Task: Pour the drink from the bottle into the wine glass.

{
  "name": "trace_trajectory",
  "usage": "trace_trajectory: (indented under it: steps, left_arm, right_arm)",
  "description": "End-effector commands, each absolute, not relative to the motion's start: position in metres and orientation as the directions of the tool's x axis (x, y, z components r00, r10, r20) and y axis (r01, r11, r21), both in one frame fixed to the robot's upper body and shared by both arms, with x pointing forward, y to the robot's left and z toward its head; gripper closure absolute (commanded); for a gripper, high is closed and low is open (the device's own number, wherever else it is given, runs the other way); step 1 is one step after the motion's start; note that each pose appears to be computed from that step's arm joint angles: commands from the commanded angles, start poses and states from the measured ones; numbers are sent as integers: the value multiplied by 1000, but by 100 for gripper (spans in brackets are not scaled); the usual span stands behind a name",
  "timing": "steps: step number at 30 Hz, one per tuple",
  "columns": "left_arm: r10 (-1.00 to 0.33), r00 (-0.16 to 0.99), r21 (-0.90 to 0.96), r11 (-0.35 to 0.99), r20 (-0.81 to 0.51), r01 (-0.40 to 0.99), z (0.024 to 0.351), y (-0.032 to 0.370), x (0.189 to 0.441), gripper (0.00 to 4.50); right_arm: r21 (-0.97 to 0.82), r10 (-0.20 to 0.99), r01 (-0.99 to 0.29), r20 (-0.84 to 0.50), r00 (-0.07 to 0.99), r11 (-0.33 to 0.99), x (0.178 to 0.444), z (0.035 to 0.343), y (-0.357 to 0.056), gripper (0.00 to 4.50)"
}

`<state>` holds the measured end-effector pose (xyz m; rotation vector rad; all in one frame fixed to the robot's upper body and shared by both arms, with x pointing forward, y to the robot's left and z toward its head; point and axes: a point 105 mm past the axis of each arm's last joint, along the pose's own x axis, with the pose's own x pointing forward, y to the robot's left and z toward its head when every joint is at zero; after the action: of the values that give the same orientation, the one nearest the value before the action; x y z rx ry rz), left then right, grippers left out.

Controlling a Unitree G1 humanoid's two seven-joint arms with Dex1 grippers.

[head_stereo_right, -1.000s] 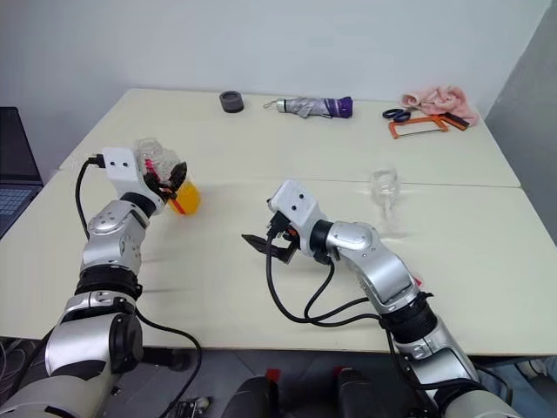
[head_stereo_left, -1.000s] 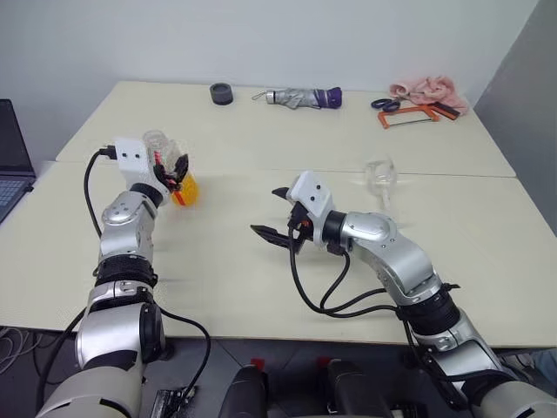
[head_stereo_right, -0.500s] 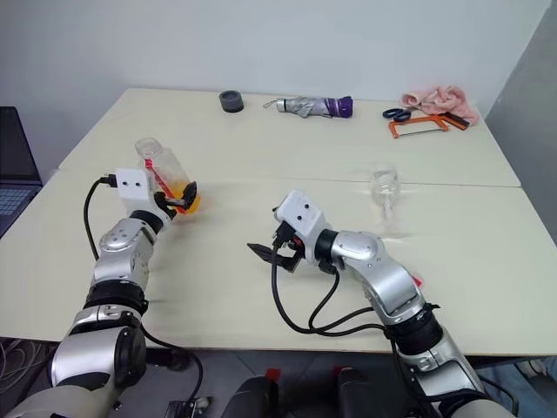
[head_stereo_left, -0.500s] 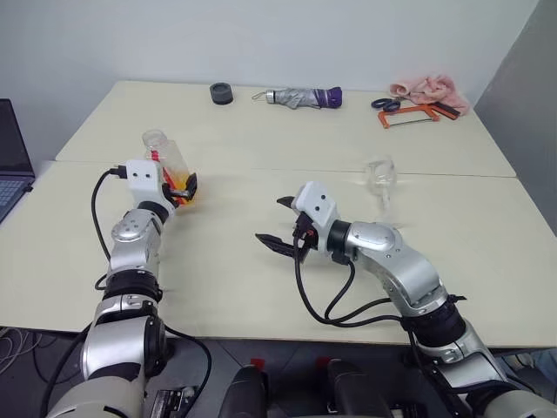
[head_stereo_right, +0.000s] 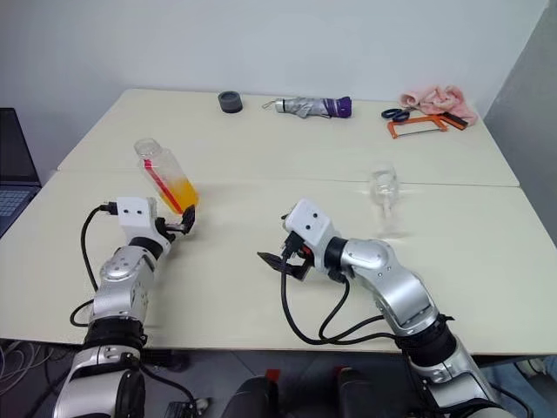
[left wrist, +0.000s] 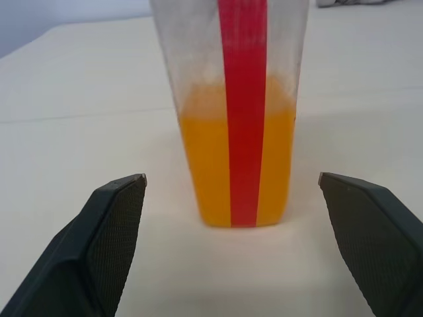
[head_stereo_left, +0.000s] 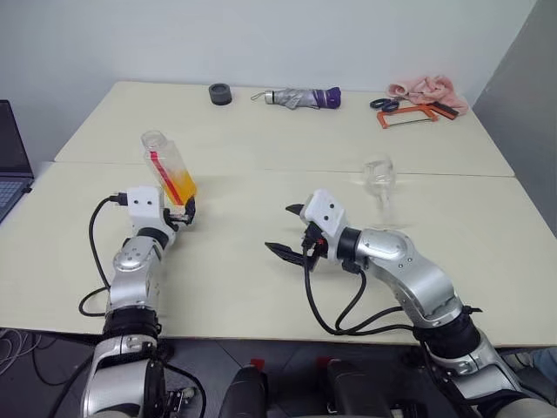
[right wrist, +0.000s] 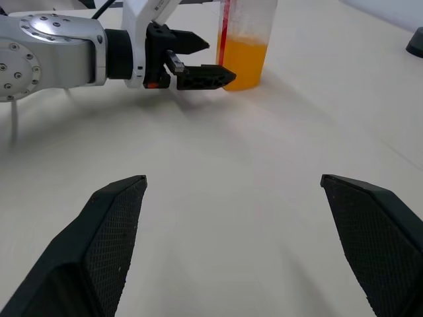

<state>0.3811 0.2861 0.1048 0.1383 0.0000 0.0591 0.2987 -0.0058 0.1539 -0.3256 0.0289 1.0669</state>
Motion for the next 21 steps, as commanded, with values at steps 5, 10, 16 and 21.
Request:
trace_trajectory:
  steps: [5, 10, 16, 21]
  left_arm:
    - [-179, 983, 98, 980, 27, 175, 112, 248, 350, 3]
    - [-471, 882, 88, 877, -31, 471, 114, 205, 333, 3]
    - [-749, 654, 190, 630, -105, 753, 127, 155, 318, 3]
    - [-853, 490, 271, 436, -179, 858, 133, 137, 312, 3]
  right_arm:
    - [-209, 826, -824, -103, 554, 526, 296, 185, -43, 0]
    - [-98, 692, -692, -40, 721, 715, 325, 212, -85, 0]
    - [-49, 415, -436, -226, 881, 899, 374, 224, -141, 0]
    - [21, 329, -346, -373, 868, 938, 401, 220, -173, 0]
